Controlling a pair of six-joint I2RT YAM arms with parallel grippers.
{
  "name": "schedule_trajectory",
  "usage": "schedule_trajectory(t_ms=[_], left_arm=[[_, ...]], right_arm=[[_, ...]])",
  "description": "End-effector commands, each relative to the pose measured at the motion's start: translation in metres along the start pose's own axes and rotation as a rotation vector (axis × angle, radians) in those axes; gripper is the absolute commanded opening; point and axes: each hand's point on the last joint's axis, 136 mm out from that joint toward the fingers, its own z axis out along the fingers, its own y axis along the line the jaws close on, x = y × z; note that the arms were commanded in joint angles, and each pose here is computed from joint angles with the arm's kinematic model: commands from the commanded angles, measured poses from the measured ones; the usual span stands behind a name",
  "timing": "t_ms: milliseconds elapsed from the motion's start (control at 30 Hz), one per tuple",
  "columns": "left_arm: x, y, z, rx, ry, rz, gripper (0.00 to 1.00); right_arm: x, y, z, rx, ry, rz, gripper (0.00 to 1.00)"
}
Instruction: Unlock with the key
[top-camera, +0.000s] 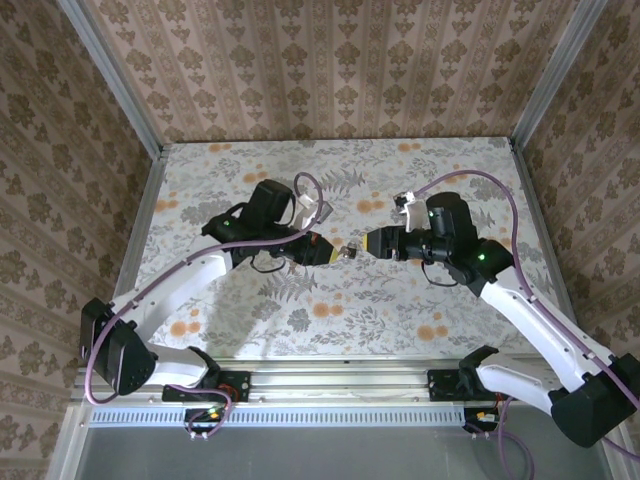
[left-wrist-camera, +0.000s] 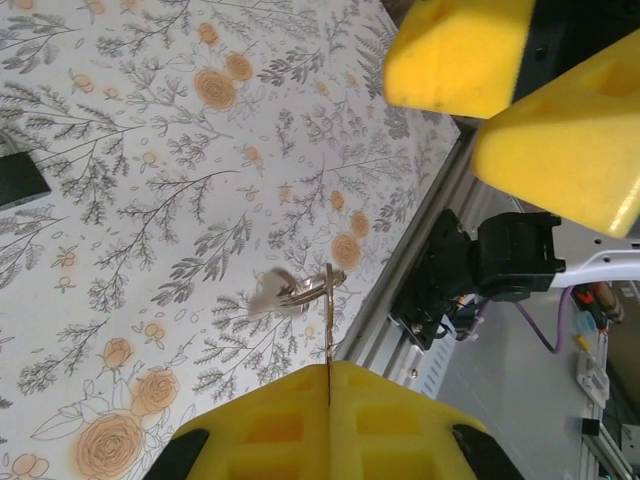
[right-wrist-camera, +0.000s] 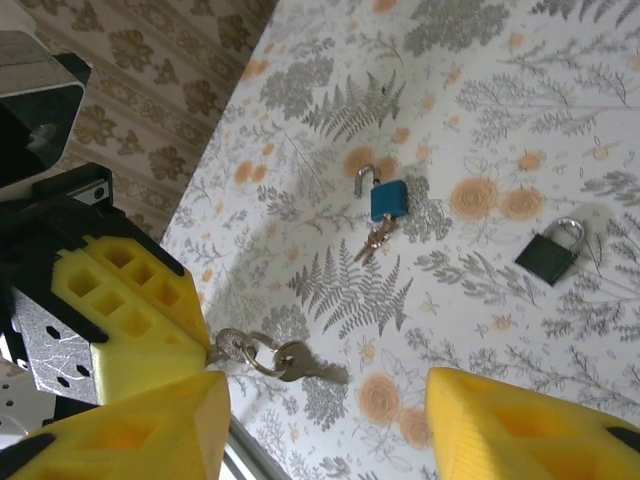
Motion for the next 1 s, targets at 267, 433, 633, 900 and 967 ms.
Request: schedule_trajectory(t_ms=[267,433,633,900,967], left_arm=[[-0.014,-0.041,-0.011,0.185,-0.026,0.058,0.0],[-0.016,-0.048,-0.012,0.211,-0.029,0.07,0.0],[-0.018,-0.054,-0.013,0.232,-0.037,0.082,0.0],[-0.019,-0.056,-0.013,0.241,-0.04,0.087,0.0],[-0.019,-0.056,-0.012,0.242,-0.038,0.086,0.0]], right_arm=[[0.003,0.045,0.0,-0.336,0.002,0.011,0.44],[0.004,0.053,0.0,-0.394,0.017,0.004,0.39],[0.009,0.055,0.003,-0.419,0.046,0.002,0.43],[0.014,0.061,0.0,-0.455,0.074,-0.019,0.32],[0.016,0.061,0.0,-0.458,0.081,-0.026,0.27]])
